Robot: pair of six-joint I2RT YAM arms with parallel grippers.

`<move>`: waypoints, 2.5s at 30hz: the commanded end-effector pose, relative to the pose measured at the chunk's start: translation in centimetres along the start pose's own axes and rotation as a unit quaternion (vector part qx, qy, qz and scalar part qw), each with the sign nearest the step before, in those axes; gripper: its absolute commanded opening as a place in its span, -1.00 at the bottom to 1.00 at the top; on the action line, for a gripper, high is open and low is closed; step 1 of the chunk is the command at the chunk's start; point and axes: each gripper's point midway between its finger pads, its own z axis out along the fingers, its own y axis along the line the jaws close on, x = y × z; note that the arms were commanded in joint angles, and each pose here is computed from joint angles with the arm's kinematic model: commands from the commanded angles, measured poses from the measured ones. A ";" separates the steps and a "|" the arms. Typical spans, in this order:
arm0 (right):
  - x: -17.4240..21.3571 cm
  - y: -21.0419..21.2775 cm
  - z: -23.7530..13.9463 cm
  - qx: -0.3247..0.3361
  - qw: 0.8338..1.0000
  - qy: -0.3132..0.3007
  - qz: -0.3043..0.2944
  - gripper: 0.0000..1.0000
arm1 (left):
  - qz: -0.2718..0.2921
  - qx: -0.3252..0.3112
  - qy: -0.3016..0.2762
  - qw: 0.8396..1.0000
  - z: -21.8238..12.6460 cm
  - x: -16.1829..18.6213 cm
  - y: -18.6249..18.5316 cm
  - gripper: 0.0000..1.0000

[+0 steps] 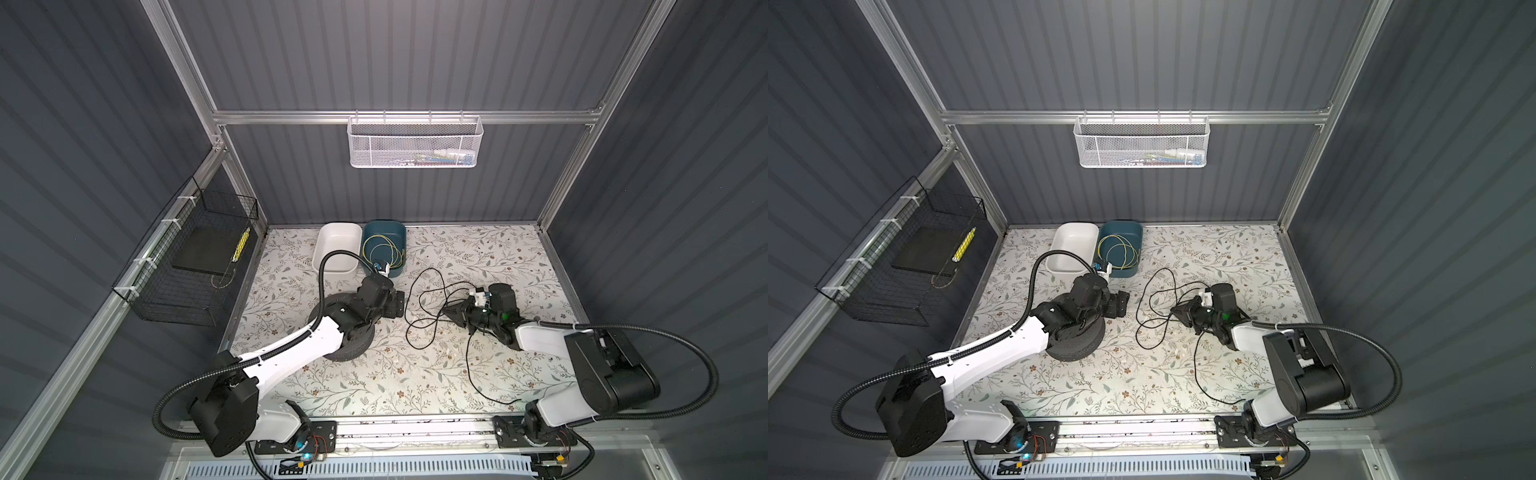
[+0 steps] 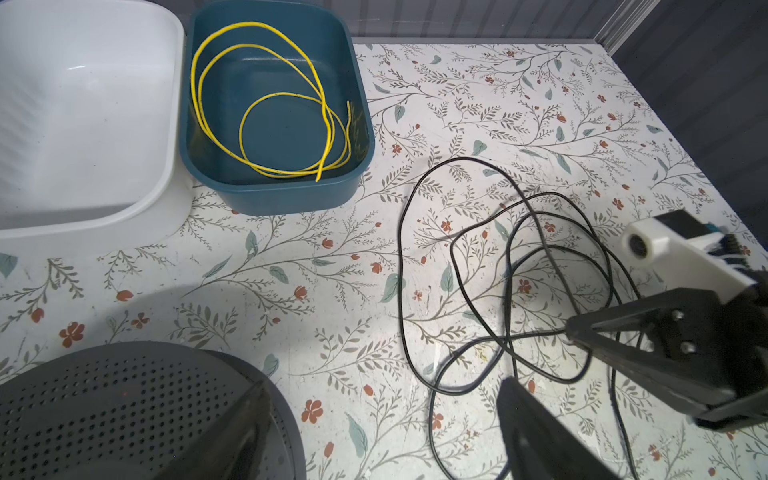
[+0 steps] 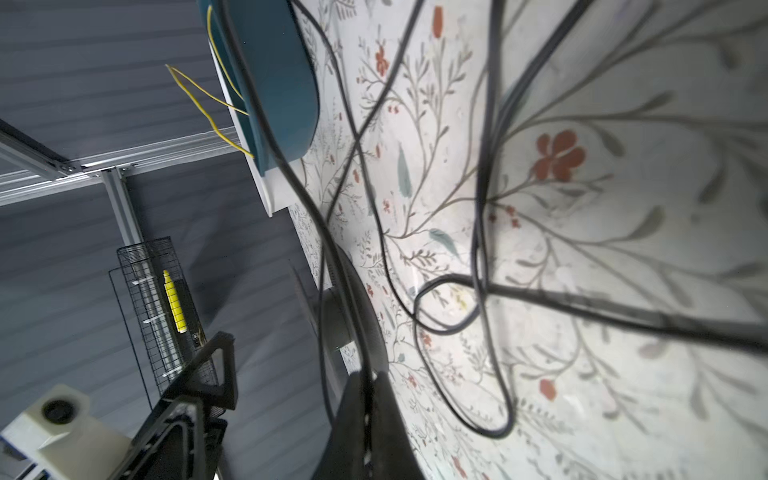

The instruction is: Wrap the cables

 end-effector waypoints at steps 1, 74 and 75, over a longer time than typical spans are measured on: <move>-0.8 2.6 -1.9 0.035 0.996 -0.021 -0.078 -1.00 | -0.001 0.007 -0.013 1.000 -0.2 -1.3 -0.4 0.72; -19.1 17.5 -27.3 0.158 0.873 -0.392 -0.242 -0.91 | 0.137 0.197 -0.228 0.944 -15.8 -22.8 -10.2 -1.00; -19.8 17.3 -26.9 0.160 0.875 -0.387 -0.241 -0.93 | 0.132 0.196 -0.221 0.946 -15.7 -22.2 -10.0 -1.00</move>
